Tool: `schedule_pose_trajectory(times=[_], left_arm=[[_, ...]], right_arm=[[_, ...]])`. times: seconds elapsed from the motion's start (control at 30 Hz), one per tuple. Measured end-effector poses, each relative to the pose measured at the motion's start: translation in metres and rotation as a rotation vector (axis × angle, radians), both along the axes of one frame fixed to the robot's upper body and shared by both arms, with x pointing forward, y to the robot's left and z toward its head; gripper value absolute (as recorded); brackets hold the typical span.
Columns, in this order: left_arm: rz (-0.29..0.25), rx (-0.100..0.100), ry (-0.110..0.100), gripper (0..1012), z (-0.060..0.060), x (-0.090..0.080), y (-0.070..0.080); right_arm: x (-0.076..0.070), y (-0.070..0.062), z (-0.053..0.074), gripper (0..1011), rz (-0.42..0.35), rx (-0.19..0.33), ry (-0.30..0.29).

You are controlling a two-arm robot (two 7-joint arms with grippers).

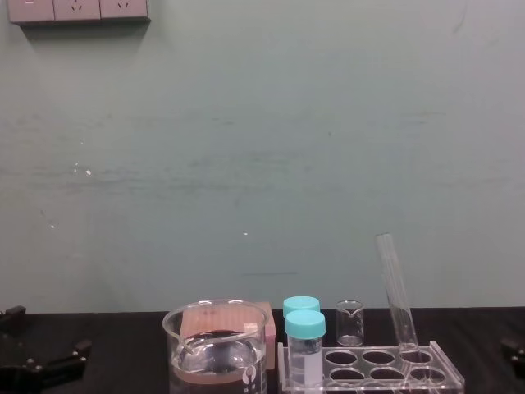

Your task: Hold the test tube with one hand and immerse one end into the beaker, then return it to the test tube rack.

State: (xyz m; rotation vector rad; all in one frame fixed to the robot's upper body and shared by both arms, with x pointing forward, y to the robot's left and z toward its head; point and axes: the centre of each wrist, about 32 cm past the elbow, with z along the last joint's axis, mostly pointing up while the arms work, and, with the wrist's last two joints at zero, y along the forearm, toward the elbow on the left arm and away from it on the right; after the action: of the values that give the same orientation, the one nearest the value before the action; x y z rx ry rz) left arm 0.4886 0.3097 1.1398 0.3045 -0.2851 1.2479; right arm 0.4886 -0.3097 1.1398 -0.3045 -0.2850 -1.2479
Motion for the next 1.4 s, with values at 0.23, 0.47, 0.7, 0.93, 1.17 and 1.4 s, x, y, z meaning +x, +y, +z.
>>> schedule_pose_trajectory(times=[0.23,0.47,0.7,0.93,1.17,1.4], left_arm=[[0.0,0.0,0.0,1000,0.0,0.0,0.0],[0.0,0.0,0.0,1000,0.0,0.0,0.0],[0.0,0.0,0.0,1000,0.0,0.0,0.0],[0.0,0.0,0.0,1000,0.0,0.0,0.0],[0.0,0.0,0.0,1000,0.0,0.0,0.0],[0.0,0.0,0.0,1000,0.0,0.0,0.0]], right_arm=[[0.0,0.0,0.0,1000,0.0,0.0,0.0],[0.0,-0.001,0.0,1000,0.001,0.006,-0.004],[0.001,-0.003,0.011,1000,0.026,0.133,-0.031],[0.002,0.004,0.029,1000,0.09,0.313,-0.028],[0.009,0.019,0.039,1000,0.207,0.386,0.003],[0.023,0.035,0.039,1000,0.289,0.377,0.045]])
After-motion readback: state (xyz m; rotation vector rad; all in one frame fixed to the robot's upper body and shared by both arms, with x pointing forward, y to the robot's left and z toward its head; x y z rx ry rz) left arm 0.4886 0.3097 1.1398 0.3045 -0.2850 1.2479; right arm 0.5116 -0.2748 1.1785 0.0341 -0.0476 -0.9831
